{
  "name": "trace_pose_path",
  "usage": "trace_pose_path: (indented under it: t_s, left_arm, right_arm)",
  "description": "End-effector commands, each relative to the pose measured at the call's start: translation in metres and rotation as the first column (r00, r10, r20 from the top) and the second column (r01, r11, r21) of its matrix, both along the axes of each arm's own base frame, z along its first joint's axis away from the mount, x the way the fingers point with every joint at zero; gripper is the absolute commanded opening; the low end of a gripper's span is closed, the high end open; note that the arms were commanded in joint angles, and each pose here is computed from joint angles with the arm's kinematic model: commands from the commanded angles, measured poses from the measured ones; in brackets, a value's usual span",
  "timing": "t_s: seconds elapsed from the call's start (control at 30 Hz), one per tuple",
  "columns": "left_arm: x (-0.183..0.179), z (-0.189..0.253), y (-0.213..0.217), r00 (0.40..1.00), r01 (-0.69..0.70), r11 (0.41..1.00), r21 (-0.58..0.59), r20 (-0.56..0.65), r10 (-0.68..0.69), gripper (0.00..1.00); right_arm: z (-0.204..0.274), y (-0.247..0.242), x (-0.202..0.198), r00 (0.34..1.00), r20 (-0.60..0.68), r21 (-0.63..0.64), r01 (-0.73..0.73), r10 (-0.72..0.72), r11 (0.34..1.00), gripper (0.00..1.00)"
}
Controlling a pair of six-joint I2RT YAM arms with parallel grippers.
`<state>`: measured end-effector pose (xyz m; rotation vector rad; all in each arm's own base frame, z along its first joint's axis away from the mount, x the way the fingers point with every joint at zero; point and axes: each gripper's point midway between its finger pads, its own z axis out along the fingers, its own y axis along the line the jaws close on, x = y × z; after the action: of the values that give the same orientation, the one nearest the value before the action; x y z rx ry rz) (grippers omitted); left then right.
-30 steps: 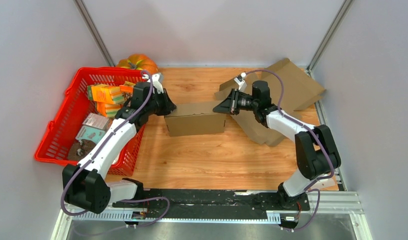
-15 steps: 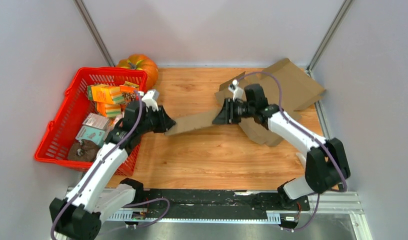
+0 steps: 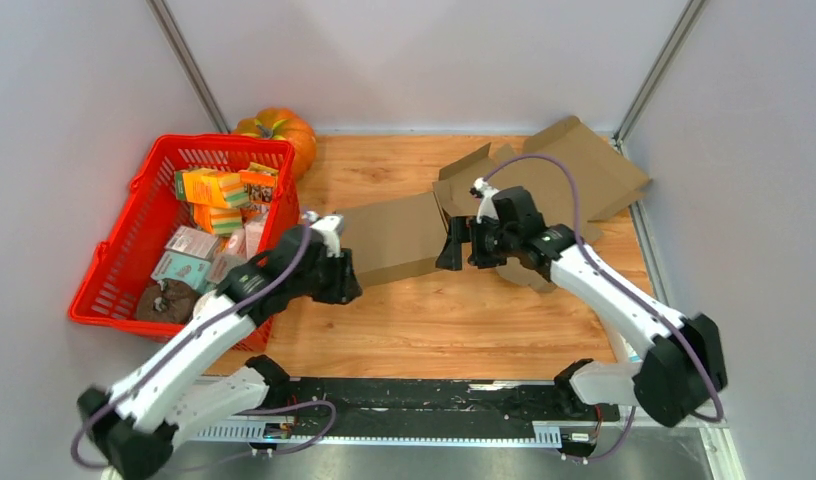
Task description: Fold the paper box
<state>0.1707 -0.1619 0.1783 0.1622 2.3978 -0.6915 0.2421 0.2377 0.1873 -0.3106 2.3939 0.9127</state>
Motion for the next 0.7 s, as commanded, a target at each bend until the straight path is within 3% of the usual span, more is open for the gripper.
trace_pose_path:
  t_s: [0.0,0.07,0.13,0.2,0.23,0.33,0.43,0.67]
  left_arm:
    - [0.051,-0.006,-0.034,0.988,0.025,0.954,0.299,0.137,-0.069,0.51]
    - [0.069,0.002,-0.063,0.966,0.1,0.923,0.372,0.187,-0.18,0.53]
    - [0.085,-0.031,-0.078,0.954,0.132,0.844,0.519,0.166,-0.251,0.52]
    - [0.096,-0.059,-0.087,0.96,0.148,0.803,0.577,0.11,-0.256,0.39]
    - [0.098,-0.068,-0.091,0.964,0.157,0.803,0.575,0.087,-0.251,0.29]
    - [0.101,-0.094,-0.098,0.974,0.181,0.821,0.542,0.015,-0.225,0.28]
    - [0.113,-0.119,-0.088,0.989,0.15,0.841,0.519,-0.067,-0.135,0.25]
    - [0.187,-0.113,-0.056,0.999,0.004,0.866,0.501,-0.03,0.012,0.25]
  right_arm:
    - [-0.032,-0.002,0.045,0.991,0.13,-0.125,0.052,-0.035,0.991,0.96]
    - [-0.049,-0.003,0.071,0.976,0.217,-0.204,0.034,0.011,0.978,0.96]
    - [-0.07,0.002,0.083,0.982,0.181,-0.239,-0.007,0.052,0.971,0.92]
    - [-0.071,0.013,0.093,0.977,0.199,-0.234,-0.033,0.081,0.972,0.89]
    - [-0.081,0.02,0.098,0.978,0.187,-0.225,-0.053,0.097,0.973,0.86]
    - [-0.091,0.04,0.102,0.979,0.145,-0.18,-0.116,0.143,0.977,0.79]
    - [-0.096,0.05,0.115,0.986,0.133,-0.143,-0.08,0.1,0.986,0.79]
    - [-0.099,0.082,0.169,0.994,0.11,-0.072,0.015,-0.007,0.997,0.77]
